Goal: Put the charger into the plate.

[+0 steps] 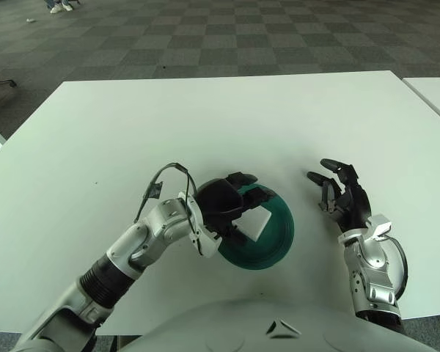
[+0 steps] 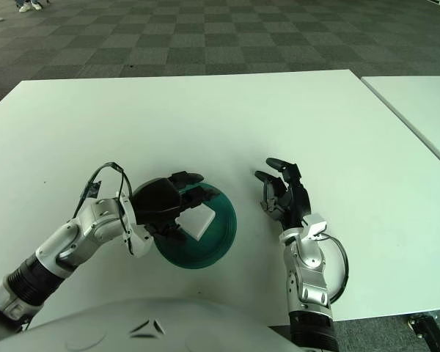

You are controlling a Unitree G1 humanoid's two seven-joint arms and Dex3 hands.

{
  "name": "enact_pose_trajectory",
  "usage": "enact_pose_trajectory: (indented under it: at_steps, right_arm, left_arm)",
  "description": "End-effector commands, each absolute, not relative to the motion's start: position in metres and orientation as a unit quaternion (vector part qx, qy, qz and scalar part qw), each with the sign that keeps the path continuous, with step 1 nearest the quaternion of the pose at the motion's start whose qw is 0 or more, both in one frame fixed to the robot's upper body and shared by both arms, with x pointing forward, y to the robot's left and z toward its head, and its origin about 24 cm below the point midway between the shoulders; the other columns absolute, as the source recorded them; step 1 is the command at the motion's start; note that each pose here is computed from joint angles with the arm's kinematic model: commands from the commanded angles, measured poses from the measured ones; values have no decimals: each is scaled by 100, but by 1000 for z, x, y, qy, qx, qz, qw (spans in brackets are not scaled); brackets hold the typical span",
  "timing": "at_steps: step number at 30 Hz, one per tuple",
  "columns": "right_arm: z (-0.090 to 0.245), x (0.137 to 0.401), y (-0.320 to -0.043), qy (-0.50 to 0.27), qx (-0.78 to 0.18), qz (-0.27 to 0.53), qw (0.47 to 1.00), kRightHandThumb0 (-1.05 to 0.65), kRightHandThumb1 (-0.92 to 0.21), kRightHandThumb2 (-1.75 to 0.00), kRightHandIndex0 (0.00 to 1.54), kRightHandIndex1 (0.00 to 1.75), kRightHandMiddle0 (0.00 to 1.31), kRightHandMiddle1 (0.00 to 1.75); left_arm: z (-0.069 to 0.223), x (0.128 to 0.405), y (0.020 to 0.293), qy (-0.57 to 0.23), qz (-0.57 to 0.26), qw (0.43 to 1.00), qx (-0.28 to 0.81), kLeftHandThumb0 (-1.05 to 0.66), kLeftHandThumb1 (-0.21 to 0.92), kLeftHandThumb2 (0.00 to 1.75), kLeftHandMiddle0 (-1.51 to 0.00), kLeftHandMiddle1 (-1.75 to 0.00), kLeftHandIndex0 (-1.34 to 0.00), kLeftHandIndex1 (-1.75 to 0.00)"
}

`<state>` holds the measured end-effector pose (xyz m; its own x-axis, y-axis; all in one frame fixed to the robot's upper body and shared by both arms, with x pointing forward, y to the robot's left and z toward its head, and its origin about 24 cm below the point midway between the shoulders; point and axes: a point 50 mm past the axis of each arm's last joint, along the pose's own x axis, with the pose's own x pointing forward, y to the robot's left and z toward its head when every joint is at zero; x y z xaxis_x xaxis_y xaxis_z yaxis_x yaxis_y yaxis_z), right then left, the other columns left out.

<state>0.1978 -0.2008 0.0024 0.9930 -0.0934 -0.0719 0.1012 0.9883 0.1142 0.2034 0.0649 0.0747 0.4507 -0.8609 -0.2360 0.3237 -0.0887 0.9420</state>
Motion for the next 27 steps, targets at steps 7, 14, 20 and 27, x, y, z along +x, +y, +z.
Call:
enact_pose_trajectory:
  at_steps: [7, 14, 20, 27]
  right_arm:
    - [-32, 178, -199, 136, 72, -61, 986, -42, -72, -83, 35, 78, 10, 126]
    - [-28, 176, -197, 130, 68, -58, 987, -41, -70, -86, 35, 88, 10, 130]
    - [-26, 176, -197, 132, 66, -57, 987, -41, -70, -87, 34, 95, 9, 133]
    - [-27, 176, -198, 136, 65, -51, 987, -40, -69, -89, 35, 100, 9, 131]
  left_arm:
    - [79, 209, 66, -230, -426, 674, 558, -105, 92, 75, -9, -2, -3, -4]
    - [75, 210, 75, -207, -275, 881, 326, -95, 92, 63, -48, -9, -10, -89]
    - [52, 202, 98, -125, -102, 981, 112, -80, 92, 52, -56, -37, -24, -111]
    - [45, 201, 103, -40, 40, 990, -129, -71, 92, 66, -40, -107, -27, -151]
